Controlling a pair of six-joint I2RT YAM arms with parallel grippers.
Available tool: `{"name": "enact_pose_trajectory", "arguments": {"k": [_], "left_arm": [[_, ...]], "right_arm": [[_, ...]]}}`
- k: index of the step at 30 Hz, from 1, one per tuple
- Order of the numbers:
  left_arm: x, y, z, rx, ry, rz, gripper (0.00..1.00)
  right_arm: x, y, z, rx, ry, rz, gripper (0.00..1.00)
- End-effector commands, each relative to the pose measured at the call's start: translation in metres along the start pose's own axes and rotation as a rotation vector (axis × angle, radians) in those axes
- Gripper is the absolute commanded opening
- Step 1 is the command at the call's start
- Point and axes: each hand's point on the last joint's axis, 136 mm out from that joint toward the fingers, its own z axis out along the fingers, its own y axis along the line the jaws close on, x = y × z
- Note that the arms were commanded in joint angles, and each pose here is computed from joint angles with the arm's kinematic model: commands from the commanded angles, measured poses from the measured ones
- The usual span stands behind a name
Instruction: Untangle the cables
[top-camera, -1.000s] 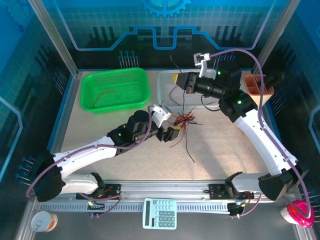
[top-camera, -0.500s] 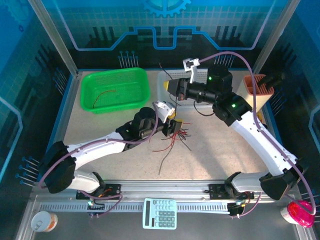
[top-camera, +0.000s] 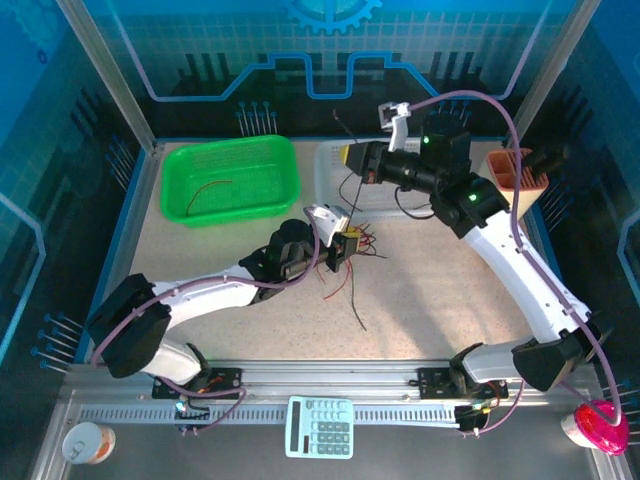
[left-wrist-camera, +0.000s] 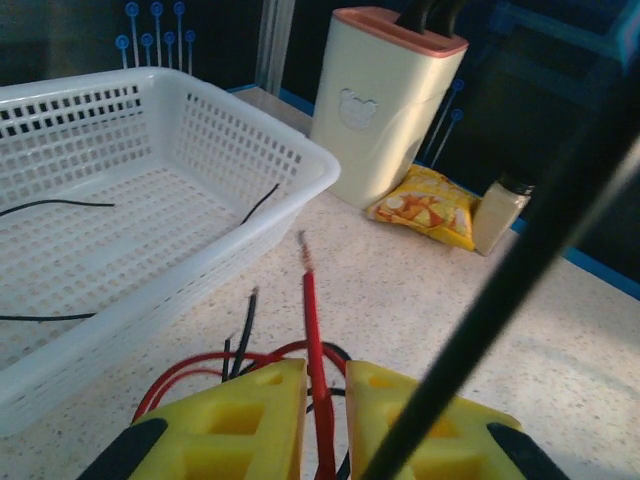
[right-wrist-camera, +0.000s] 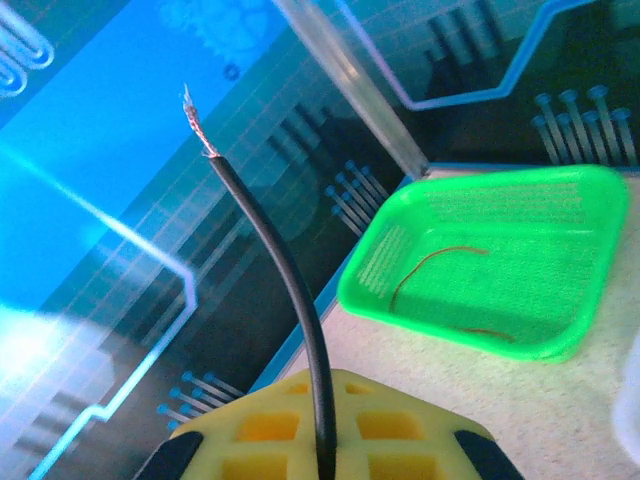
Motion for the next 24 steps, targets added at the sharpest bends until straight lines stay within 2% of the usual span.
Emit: {"name": "enact_pose_trajectory", "arguments": {"k": [1, 8, 17, 24], "left_arm": [[0.066, 0.033, 0.003, -0.094, 0.176, -0.044, 0.18], [0.094, 0.057, 0.009, -0.142, 0.229, -0.087, 0.19], [0.118, 0.071, 0.014, -0.165, 0.281, -0.121, 0.21], [0.127, 0.073, 0.016, -0.163, 0.302, -0.134, 0.29]], "right_arm": [[-0.067, 0.028, -0.035, -0.056, -0.211, -0.06, 0.0], [-0.105, 0.015, -0.067, -0.028, -0.335, -0.043, 0.0], [-0.157, 0.029, -0.13, -0.037, -0.52, -0.06, 0.0], [-0.158, 0.032, -0.135, -0.063, -0.522, -0.048, 0.0]]}}
